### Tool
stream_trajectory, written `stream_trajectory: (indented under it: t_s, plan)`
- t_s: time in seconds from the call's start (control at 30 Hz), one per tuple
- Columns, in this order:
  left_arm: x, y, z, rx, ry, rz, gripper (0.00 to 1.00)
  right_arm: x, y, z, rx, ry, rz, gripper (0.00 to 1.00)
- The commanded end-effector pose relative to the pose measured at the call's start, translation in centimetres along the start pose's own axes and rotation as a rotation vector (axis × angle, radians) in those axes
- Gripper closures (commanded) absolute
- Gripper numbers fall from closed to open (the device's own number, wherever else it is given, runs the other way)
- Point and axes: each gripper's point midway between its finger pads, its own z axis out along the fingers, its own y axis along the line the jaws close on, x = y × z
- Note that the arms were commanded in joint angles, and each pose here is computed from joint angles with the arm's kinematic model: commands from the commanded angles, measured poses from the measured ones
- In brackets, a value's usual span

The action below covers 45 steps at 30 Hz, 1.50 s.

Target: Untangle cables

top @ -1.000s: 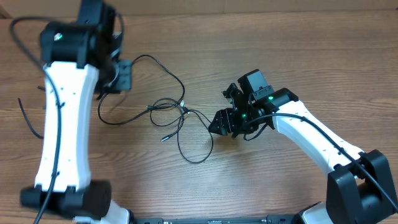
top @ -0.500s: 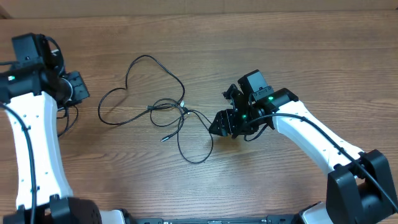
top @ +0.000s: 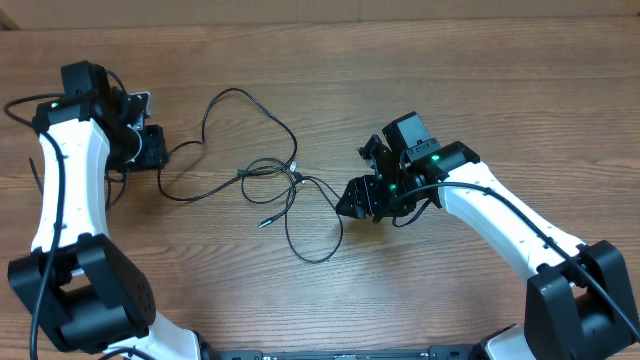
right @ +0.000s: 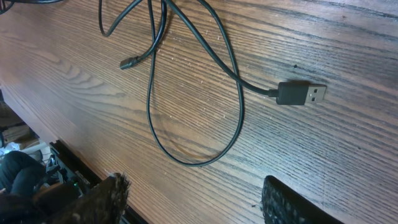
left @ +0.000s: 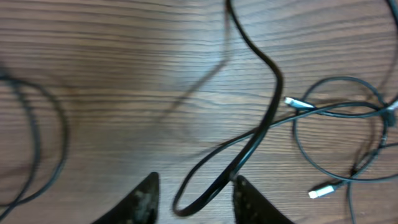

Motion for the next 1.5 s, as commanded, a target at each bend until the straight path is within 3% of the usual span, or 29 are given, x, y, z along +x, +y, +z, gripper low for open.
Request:
stream_trajectory:
  t_s: [0.0,0.13,0.27,0.5,0.7,1.07,1.3,1.47]
  plan:
    - [0.2,-1.2,1.7,0.098,0.030,0.046,0.59,-0.1,0.0,0.0,0.002,-0.004,-0.009,0.33]
    - [1.3,-1.0,3.7,0.116,0.108,0.024,0.64,-0.1,0.0,0.0,0.002,-0.005,-0.009,0.32]
    - [1.2,-1.1,3.7,0.117,0.117,-0.039,0.96,-0.1,0.0,0.0,0.002,-0.004,-0.009,0.33]
    - [-2.9,-5.6,-3.3,0.342,-0.013,-0.005,0.96,-1.0,0.2,0.0,0.001,-0.043,-0.031,0.32]
    - [-7.5,-12.1,-17.2,0.619,-0.297,0.116,0.96,-4.9,1.2,-0.5,-0.018,-0.200,-0.122,0.33]
    - [-7.0,-20.4,-31.9,0.883,-0.606,0.374,0.96,-4.9,1.2,-0.5,-0.018,-0.200,-0.123,0.33]
    - [-8.3,-21.4,-37.4,0.896,-0.808,0.475,0.96,-4.7,1.2,-0.4,-0.020,-0.189,-0.118,0.32]
    - [-7.9,-22.8,-39.3,0.967,-0.850,0.559,0.96,-4.2,2.3,-0.4,-0.082,-0.167,-0.125,0.28]
